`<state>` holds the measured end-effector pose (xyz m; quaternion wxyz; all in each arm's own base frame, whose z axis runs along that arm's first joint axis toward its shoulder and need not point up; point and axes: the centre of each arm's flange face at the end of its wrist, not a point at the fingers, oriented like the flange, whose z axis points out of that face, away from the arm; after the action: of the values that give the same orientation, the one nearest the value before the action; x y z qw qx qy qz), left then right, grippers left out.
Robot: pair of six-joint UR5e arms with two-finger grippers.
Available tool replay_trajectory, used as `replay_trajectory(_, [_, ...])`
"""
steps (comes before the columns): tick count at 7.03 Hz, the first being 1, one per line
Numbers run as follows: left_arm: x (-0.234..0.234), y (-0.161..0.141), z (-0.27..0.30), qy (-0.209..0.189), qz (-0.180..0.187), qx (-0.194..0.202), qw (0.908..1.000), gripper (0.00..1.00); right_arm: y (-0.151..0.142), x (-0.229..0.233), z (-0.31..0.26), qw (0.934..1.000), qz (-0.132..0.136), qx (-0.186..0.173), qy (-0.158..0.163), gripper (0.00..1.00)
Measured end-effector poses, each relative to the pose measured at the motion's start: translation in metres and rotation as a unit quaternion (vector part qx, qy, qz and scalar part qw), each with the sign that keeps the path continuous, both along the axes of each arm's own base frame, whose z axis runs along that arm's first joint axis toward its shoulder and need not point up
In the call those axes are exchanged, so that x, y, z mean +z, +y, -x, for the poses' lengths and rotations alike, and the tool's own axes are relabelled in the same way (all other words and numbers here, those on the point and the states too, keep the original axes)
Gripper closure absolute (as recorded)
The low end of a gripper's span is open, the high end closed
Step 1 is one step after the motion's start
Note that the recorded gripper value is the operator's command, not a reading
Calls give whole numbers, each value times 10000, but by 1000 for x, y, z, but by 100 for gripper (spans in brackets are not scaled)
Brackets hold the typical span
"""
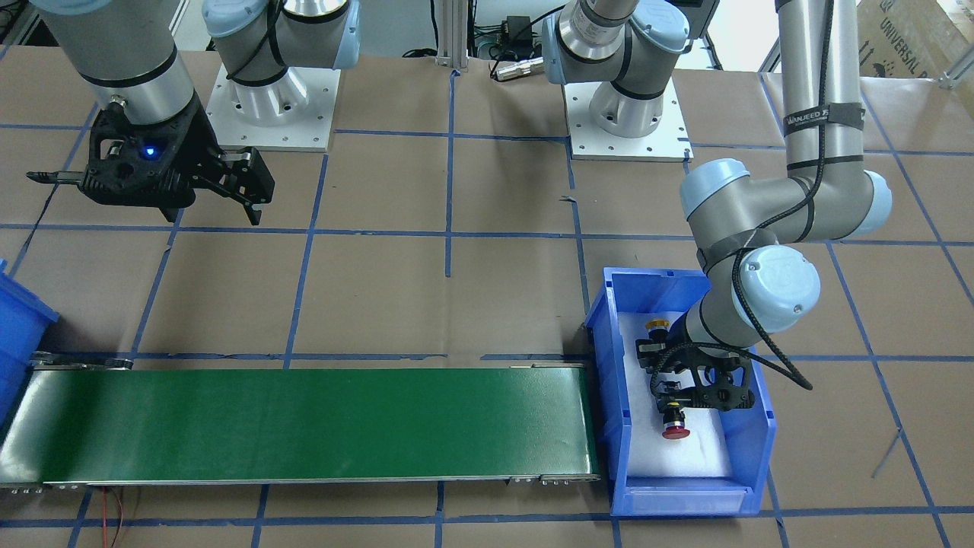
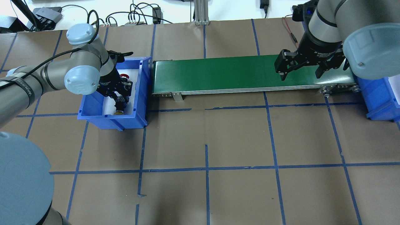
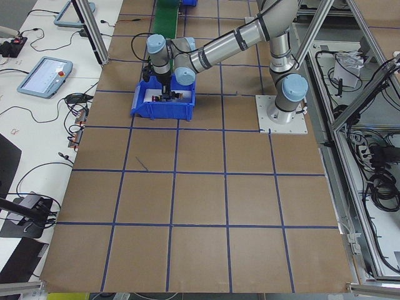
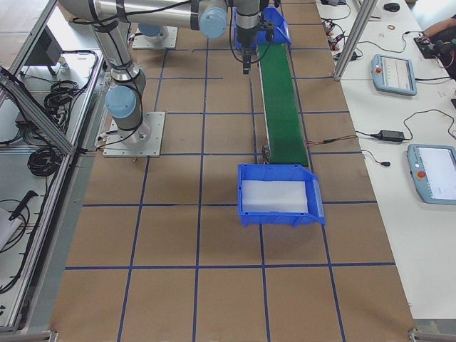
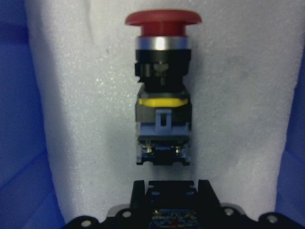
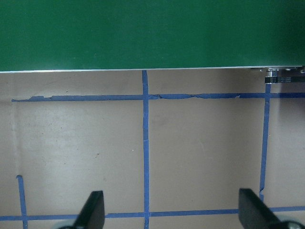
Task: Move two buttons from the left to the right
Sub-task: 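Grasp the yellow-capped button with the left gripper and lift it, then place the yellow-capped button on the conveyor belt and open the left gripper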
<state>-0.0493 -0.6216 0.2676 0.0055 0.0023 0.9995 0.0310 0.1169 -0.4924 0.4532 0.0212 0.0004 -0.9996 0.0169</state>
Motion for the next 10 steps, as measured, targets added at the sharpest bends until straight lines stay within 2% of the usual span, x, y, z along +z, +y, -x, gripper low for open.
replay_trajectory(3, [72, -13, 10, 283, 264, 98, 9992, 79, 3, 2, 1, 10000, -24, 9, 7, 0])
replay_trajectory(5, [93, -14, 60, 453, 384, 199, 9980, 79, 2, 0, 0, 10000, -37, 19, 1, 0])
replay_trajectory(7, [87, -24, 118, 553, 670, 258, 9959, 79, 2, -1, -1, 10000, -53, 11, -7, 0])
replay_trajectory(10, [44, -43, 171, 677, 910, 307, 9931, 78, 6, -10, 0, 9999, -115, 12, 4, 0])
